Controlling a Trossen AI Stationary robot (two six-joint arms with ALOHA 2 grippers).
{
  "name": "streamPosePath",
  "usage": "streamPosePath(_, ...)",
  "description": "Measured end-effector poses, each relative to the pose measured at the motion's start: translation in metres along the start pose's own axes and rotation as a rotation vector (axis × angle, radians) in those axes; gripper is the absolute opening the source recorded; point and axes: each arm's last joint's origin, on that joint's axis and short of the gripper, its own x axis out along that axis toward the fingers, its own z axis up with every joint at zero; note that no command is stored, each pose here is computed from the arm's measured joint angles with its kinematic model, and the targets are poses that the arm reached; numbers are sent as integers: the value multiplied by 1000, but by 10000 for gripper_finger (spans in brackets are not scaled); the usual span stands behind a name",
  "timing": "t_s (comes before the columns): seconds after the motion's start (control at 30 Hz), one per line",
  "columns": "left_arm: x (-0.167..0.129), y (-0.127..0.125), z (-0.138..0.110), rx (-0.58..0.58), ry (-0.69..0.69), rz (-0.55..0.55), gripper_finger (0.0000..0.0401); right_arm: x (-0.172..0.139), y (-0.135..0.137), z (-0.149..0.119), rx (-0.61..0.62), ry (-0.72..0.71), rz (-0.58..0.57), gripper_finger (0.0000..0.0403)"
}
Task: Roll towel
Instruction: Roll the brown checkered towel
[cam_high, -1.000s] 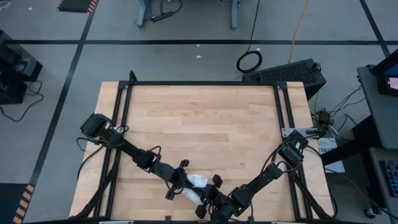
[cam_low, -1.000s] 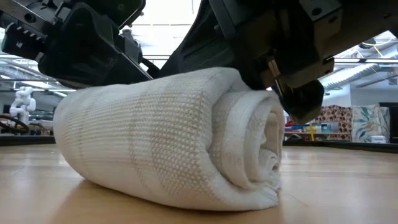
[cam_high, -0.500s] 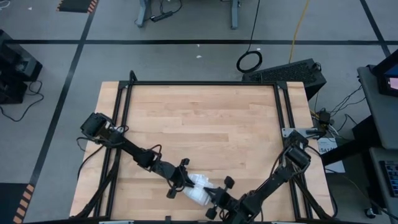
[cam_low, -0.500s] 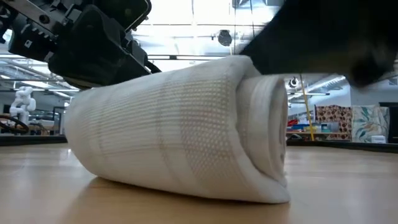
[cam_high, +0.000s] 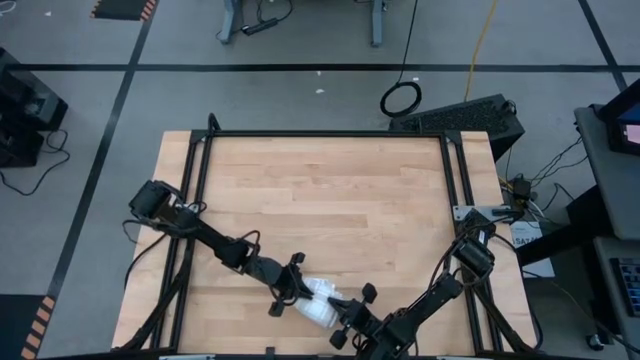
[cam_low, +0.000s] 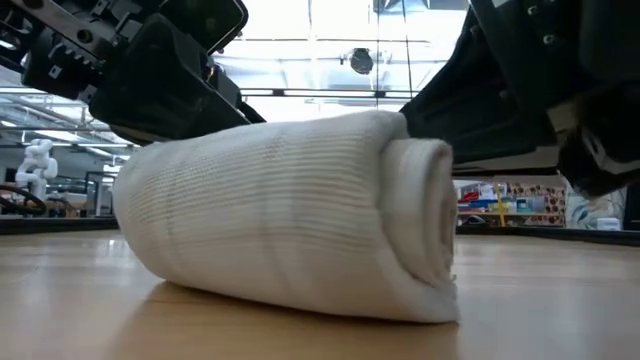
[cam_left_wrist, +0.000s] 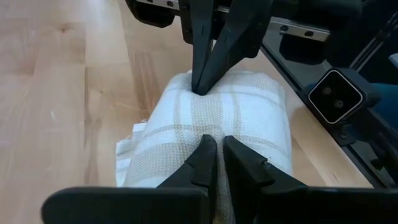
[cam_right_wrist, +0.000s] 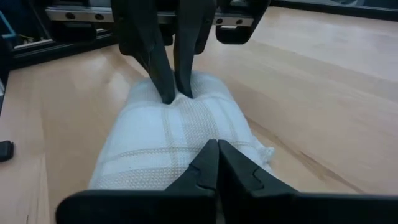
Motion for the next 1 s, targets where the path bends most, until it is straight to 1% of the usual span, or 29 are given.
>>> streamPosePath(0.23, -14, -8, 12, 60, -14, -16, 31, 1, 0, 1, 13, 8, 3, 0)
streamPosePath(0.33, -17, -10, 13, 65, -4, -16, 37, 3, 0, 2, 14, 9, 0, 0)
streamPosePath(0.43, -17, -11, 13, 67, -5, -20, 61, 3, 0, 2, 17, 10, 1, 0)
streamPosePath(0.53, -18, -11, 15, 67, -17, -15, 97, 3, 0, 2, 17, 10, 1, 0)
streamPosePath(0.6, -19, -12, 17, 68, -34, 7, 121, 3, 0, 2, 18, 10, 0, 0)
streamPosePath(0.7, -23, -13, 23, 76, -67, 8, 146, 3, 0, 2, 21, 11, -1, 0)
streamPosePath(0.83, -27, -14, 31, 92, -120, 8, 162, 3, 0, 2, 24, 9, -1, 0)
streamPosePath(1.0, -27, -15, 31, 95, -118, 2, 164, 3, 0, 2, 32, 8, -1, 0)
